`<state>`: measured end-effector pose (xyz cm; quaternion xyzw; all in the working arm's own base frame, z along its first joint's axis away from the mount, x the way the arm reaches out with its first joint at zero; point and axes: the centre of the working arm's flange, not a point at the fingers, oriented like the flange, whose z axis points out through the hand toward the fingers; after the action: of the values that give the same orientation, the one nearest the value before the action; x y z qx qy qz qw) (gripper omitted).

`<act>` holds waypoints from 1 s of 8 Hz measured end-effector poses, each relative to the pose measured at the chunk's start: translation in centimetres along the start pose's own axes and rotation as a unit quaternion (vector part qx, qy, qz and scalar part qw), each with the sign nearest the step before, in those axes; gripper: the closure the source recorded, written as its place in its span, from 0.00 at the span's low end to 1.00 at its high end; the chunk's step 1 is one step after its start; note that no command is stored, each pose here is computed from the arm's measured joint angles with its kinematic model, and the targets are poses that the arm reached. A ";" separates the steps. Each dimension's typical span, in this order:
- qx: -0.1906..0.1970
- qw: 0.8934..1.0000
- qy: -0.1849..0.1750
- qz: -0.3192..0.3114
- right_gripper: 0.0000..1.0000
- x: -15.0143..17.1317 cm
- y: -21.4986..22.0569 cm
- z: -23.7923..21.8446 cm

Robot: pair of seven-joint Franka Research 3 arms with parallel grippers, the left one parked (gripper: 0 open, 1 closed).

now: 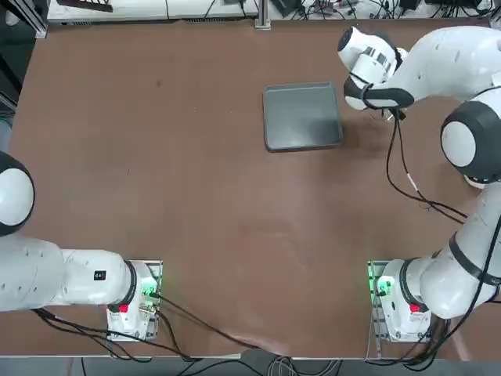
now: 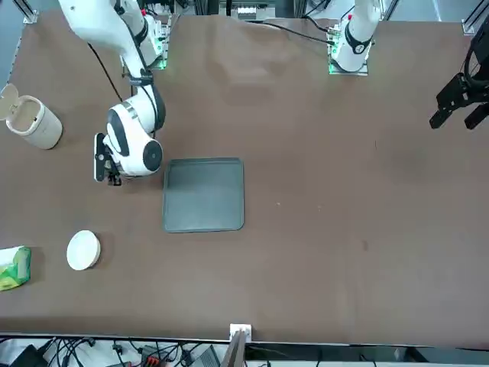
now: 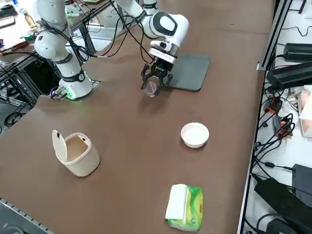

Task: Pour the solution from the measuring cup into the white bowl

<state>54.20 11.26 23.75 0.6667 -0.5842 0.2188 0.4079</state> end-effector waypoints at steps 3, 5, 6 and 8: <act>-0.003 0.998 0.053 0.026 0.26 -1.8 -0.5 3.1; -0.007 0.996 0.076 0.035 0.26 -2.4 -0.7 4.4; -0.005 0.995 0.087 0.041 0.26 -2.5 -0.8 4.8; -0.003 0.992 0.112 0.051 0.26 -2.9 -1.1 6.2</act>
<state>53.45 8.02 17.61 0.6061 -0.5683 0.3107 0.4616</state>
